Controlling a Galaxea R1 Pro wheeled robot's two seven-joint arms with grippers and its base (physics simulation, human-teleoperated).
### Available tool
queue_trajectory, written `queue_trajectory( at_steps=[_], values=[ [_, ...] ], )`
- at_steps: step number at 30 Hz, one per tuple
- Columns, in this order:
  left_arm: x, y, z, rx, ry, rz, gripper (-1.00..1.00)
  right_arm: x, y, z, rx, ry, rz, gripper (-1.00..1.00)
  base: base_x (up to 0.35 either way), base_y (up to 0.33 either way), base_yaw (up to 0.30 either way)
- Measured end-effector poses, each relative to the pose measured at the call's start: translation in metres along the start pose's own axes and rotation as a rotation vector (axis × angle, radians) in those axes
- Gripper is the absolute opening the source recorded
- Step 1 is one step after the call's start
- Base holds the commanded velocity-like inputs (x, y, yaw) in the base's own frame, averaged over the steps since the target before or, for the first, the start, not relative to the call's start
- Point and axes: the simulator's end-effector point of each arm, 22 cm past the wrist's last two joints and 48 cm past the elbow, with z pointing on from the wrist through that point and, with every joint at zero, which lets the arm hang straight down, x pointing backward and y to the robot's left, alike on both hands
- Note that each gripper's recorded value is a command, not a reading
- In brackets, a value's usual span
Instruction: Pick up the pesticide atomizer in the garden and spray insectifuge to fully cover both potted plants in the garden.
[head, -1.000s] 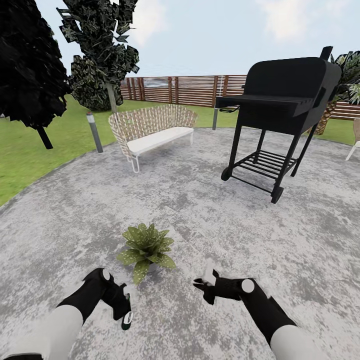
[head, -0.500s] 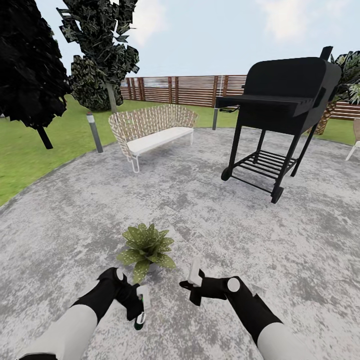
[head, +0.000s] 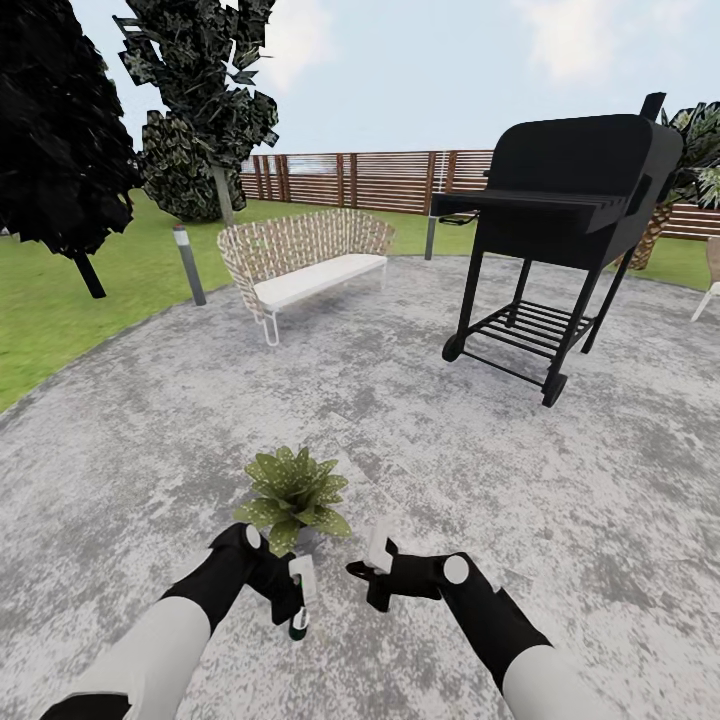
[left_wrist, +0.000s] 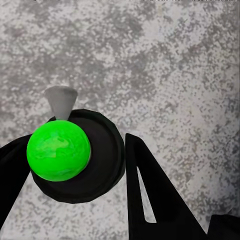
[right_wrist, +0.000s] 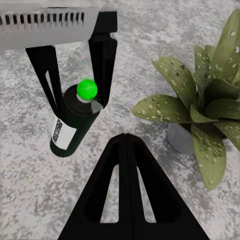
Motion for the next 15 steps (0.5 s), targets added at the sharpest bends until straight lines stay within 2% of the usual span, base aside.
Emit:
queue_trajectory(
  at_steps=[6, 8, 11, 15],
  values=[
    [-0.005, -0.002, 0.002, 0.004, -0.01, 0.008, -1.0, -0.002, 0.0, 0.001, -0.001, -0.003, -0.001, -1.0, 0.0, 0.0, 0.0],
    [-0.012, -0.003, 0.002, 0.006, -0.037, 0.02, -1.0, -0.001, 0.001, 0.001, -0.001, -0.003, 0.0, -1.0, 0.0, 0.0, 0.0],
    [-0.023, -0.005, 0.001, 0.015, -0.088, 0.01, -1.0, -0.001, 0.001, 0.001, -0.002, -0.002, 0.0, -1.0, 0.0, 0.0, 0.0],
    [-0.026, -0.008, 0.002, 0.025, -0.103, 0.004, -1.0, -0.001, 0.001, 0.001, -0.002, -0.001, 0.0, -1.0, 0.0, 0.0, 0.0]
  ],
)
